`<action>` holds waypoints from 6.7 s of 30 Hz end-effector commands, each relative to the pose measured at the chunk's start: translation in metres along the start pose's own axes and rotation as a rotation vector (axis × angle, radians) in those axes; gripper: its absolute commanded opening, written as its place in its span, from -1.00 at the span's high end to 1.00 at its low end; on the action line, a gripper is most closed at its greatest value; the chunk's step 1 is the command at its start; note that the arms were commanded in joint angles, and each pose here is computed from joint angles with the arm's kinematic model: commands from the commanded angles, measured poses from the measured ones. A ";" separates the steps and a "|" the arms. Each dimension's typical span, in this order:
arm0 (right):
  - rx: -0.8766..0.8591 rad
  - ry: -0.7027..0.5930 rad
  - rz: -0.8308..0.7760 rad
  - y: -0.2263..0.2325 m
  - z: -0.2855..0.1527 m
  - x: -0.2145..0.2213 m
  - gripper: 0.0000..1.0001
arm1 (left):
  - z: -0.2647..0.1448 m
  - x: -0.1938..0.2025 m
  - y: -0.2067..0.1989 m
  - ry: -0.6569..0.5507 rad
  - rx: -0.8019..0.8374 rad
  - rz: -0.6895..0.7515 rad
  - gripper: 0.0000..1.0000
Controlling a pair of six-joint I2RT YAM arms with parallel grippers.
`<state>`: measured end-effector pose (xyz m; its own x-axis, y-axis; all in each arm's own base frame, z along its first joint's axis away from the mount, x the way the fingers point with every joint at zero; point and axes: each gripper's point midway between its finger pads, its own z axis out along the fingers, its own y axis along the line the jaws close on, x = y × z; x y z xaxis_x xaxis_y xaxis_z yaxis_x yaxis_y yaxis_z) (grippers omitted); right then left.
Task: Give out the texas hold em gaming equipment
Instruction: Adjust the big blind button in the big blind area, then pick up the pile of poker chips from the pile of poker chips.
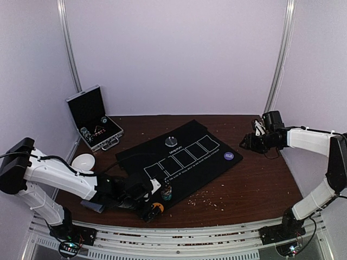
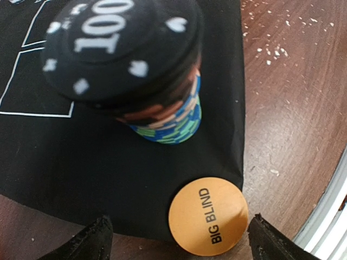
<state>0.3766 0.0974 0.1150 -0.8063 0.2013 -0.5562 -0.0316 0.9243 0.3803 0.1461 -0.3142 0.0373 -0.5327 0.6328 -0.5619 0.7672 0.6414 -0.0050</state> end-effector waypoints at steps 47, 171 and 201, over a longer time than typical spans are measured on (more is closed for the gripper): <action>-0.050 0.038 -0.008 0.007 0.003 0.010 -0.12 | 0.008 -0.005 -0.008 -0.022 0.078 0.035 -0.39; -0.182 0.294 -1.097 0.318 0.049 0.213 0.03 | -0.058 -0.054 0.149 -0.132 -0.198 -0.460 -0.95; -0.270 0.238 -1.083 0.349 0.018 0.190 1.00 | -0.057 -0.052 0.150 -0.130 -0.205 -0.435 -0.94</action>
<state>0.2195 0.4559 0.0904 -0.4045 -0.7816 -0.4748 -0.8774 0.4781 -0.0396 0.2637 -0.2262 0.1128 -0.7422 0.2350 -0.6276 0.3880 0.9143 -0.1164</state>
